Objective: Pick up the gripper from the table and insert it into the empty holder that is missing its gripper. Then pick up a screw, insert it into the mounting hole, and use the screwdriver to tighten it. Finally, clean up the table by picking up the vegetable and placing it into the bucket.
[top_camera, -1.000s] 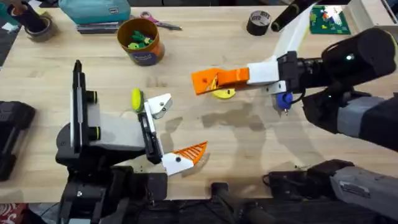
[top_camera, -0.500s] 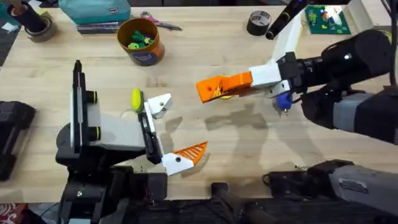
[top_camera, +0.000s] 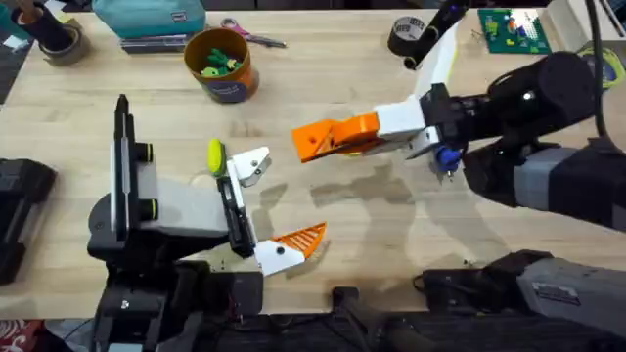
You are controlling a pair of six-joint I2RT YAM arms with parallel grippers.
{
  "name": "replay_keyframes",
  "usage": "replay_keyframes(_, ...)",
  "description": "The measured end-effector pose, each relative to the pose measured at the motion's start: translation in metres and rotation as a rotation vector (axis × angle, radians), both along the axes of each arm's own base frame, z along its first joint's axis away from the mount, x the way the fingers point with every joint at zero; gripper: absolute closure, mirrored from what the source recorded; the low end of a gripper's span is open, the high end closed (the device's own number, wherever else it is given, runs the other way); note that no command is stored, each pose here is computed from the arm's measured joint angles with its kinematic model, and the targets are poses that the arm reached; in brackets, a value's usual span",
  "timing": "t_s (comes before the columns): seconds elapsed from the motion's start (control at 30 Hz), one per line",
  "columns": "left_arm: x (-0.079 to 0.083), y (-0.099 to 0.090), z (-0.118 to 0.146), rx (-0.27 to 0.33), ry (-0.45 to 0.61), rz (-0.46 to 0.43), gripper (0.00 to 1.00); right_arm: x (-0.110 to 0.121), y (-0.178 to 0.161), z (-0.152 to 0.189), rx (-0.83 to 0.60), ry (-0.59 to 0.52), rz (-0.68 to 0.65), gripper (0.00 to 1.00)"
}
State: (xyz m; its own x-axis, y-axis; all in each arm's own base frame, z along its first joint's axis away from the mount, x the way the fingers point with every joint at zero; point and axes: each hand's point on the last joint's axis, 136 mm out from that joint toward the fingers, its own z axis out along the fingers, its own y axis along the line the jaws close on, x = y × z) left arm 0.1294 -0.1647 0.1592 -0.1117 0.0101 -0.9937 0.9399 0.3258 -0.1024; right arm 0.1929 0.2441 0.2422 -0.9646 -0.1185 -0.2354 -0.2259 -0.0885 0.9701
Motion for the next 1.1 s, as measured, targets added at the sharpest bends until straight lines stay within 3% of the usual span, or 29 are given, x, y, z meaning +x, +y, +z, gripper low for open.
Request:
replay_keyframes(0.5, 0.0, 0.0, 0.0, 0.0, 0.0, 0.0, 0.015, -0.002, 0.008, -0.022, 0.005, 0.084, -0.09, 0.992)
replay_keyframes(1.1, 0.0, 0.0, 0.0, 0.0, 0.0, 0.0, 0.015, -0.002, 0.023, -0.043, -0.015, 0.109, -0.078, 0.992)
